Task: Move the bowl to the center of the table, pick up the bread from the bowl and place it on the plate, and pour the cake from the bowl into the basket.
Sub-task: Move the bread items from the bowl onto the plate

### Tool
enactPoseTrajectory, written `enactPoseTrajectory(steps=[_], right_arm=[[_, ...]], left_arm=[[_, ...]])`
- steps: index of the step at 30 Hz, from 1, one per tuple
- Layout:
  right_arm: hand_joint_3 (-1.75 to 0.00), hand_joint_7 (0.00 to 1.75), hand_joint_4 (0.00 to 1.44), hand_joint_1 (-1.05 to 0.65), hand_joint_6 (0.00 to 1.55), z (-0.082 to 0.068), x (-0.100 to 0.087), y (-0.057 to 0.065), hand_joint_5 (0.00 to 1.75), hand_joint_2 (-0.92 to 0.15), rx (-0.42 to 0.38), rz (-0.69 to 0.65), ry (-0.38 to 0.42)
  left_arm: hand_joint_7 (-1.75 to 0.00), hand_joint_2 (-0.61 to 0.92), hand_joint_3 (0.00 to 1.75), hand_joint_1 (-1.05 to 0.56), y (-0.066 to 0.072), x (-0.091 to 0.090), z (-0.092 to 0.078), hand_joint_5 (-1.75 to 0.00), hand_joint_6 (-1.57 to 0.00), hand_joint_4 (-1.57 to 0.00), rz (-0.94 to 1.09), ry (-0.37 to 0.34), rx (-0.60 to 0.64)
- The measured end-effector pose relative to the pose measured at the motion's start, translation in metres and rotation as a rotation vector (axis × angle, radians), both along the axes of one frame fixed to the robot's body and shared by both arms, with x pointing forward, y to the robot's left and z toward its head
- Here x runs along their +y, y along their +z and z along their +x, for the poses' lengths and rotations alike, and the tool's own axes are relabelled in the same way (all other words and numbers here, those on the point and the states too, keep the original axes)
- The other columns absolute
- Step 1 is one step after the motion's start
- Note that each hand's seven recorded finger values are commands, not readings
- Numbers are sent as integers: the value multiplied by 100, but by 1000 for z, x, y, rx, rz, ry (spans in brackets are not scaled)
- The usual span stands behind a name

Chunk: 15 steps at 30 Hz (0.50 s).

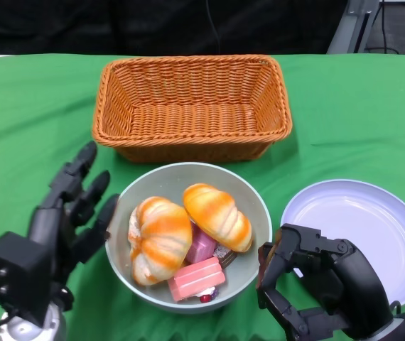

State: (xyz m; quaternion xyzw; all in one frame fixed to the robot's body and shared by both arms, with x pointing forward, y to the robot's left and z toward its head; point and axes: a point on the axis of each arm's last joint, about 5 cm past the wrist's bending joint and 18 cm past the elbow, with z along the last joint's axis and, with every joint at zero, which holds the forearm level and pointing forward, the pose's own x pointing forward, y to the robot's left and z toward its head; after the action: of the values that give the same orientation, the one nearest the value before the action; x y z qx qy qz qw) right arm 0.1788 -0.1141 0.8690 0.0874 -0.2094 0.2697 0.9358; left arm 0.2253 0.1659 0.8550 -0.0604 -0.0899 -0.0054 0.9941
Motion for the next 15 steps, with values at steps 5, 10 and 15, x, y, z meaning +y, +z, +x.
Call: enactPoseTrajectory(steps=[5,10,15], right_arm=[[-125,134,82,-1,73,0,0,0,168,-37,7,4,3],[-127,135,82,0,73,0,0,0,167,-36,5,7,9],[-126,131,81,-3,72,0,-1,0,162,-36,5,7,-4]], left_arm=[[-5,92,26,-63,8,12,6,-9,-46,-54,-14,18,-43],[-6,92,10,-54,13,21,10,-9,-62,-67,-45,19,-75],[-11,92,10,-30,15,27,11,-16,-85,-89,-63,11,-137]])
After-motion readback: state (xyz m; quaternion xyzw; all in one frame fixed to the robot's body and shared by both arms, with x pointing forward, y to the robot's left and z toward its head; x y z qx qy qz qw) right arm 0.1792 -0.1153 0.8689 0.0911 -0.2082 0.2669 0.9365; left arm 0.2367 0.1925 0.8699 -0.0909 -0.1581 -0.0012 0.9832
